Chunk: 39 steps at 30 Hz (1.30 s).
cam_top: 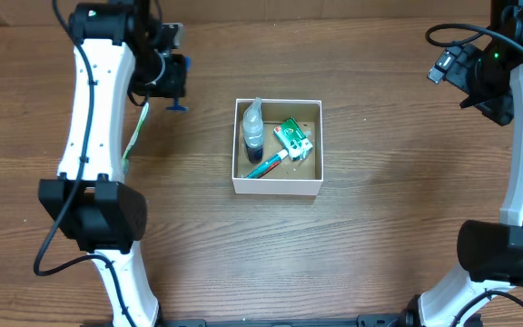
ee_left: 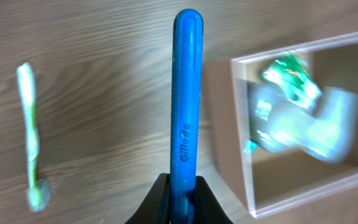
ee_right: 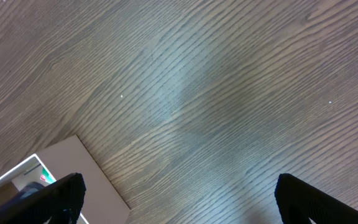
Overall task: Pack container
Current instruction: 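Lift the razor and lower it into the box with the left gripper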
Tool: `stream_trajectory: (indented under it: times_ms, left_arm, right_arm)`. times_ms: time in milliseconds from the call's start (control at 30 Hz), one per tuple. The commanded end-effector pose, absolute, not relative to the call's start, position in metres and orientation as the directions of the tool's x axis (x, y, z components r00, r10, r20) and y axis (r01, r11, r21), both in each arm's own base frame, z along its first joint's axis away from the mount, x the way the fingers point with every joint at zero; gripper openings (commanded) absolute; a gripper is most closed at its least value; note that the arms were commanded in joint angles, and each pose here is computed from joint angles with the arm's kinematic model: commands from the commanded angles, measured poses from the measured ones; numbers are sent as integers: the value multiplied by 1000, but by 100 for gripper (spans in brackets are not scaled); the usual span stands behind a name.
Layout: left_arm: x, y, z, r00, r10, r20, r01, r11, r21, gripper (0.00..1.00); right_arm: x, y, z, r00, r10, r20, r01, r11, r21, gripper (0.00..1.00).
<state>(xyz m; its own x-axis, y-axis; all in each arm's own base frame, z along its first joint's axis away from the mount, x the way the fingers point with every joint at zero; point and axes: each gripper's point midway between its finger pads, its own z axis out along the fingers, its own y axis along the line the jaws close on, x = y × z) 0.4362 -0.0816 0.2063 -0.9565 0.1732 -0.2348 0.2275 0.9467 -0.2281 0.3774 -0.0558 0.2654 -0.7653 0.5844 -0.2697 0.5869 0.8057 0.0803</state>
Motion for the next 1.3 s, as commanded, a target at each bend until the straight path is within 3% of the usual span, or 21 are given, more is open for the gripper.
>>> stream_trajectory:
  times_ms: [0, 267, 533, 867, 1267]
  left_arm:
    - [423, -131, 236, -866, 375, -331, 464, 849, -253, 9]
    - [387, -196, 235, -738, 593, -321, 668, 708, -229, 10]
    - [365, -222, 231, -662, 690, -293, 748, 633, -200, 11]
    - [347, -246, 218, -525, 793, -310, 850, 473, -231, 21]
    - [334, -246, 153, -504, 838, -210, 850, 438, -292, 29]
  right_arm:
    - [379, -57, 267, -761, 586, -278, 589, 804, 83, 100]
    - [379, -57, 267, -761, 586, -278, 589, 804, 83, 100]
    - [379, -57, 267, -761, 586, -278, 589, 804, 83, 100]
    - [379, -57, 267, -761, 586, -278, 589, 804, 82, 100]
    - [379, -57, 267, -761, 586, -278, 589, 804, 83, 100]
